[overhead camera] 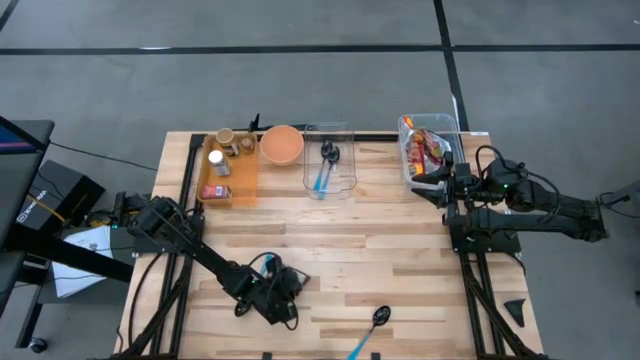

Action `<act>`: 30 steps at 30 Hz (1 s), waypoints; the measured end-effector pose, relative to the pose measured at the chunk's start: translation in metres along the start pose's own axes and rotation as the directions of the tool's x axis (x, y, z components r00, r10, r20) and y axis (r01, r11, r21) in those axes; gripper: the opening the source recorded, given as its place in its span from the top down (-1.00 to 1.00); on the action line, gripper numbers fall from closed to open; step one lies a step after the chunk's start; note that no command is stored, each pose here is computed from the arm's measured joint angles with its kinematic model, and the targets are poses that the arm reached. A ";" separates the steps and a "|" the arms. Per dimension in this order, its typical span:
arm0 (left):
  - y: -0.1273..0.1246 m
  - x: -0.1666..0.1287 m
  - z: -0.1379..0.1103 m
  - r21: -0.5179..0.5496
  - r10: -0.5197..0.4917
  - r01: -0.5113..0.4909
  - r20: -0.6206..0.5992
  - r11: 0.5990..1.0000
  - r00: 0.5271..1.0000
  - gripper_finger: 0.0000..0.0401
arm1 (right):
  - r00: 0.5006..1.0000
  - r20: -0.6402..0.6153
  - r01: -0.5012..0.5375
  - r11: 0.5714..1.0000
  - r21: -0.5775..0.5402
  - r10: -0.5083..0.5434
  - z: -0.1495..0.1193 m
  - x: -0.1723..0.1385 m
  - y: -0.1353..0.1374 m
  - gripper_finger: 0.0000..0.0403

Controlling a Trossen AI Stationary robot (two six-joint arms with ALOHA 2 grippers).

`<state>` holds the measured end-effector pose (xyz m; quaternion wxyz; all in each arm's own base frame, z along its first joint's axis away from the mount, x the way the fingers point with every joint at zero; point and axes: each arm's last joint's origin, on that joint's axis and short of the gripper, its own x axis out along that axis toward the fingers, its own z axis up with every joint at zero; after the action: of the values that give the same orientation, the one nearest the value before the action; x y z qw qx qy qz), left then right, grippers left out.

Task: Pick & Place Food Item
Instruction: Put the orange seasoning pack into the orange bin

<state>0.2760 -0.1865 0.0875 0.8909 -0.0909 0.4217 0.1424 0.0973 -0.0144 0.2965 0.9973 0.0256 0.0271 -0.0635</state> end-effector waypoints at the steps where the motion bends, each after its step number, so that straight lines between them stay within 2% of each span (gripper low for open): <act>1: 0.000 0.000 0.000 -0.001 -0.001 0.001 0.000 1.000 1.000 0.74 | 1.000 0.000 0.000 1.000 0.000 0.000 0.000 0.000 0.000 0.33; 5: 0.000 0.000 0.000 0.007 -0.003 0.003 0.011 1.000 1.000 0.96 | 1.000 0.000 0.000 1.000 0.007 0.000 0.000 0.000 0.000 0.33; 11: -0.005 -0.012 0.008 0.091 -0.051 0.044 0.078 0.995 0.996 0.99 | 1.000 0.000 0.000 1.000 0.007 0.000 0.000 0.000 0.000 0.33; 16: -0.006 -0.030 0.023 0.093 -0.071 0.057 0.157 0.994 0.985 1.00 | 1.000 -0.002 0.000 1.000 0.007 0.000 0.000 0.000 0.000 0.33; 24: -0.002 -0.047 0.040 0.015 0.031 -0.039 0.337 0.999 0.941 1.00 | 1.000 -0.005 -0.025 1.000 0.008 0.026 0.000 0.000 0.001 0.33; 30: 0.001 -0.058 0.052 -0.115 0.180 -0.141 0.500 0.983 0.847 1.00 | 1.000 -0.005 -0.026 1.000 0.008 0.026 0.000 0.000 0.001 0.33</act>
<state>0.2786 -0.1815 0.1648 0.9513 -0.0474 0.1728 0.2507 0.0974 -0.0137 0.2961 0.9979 0.0300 0.0293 -0.0504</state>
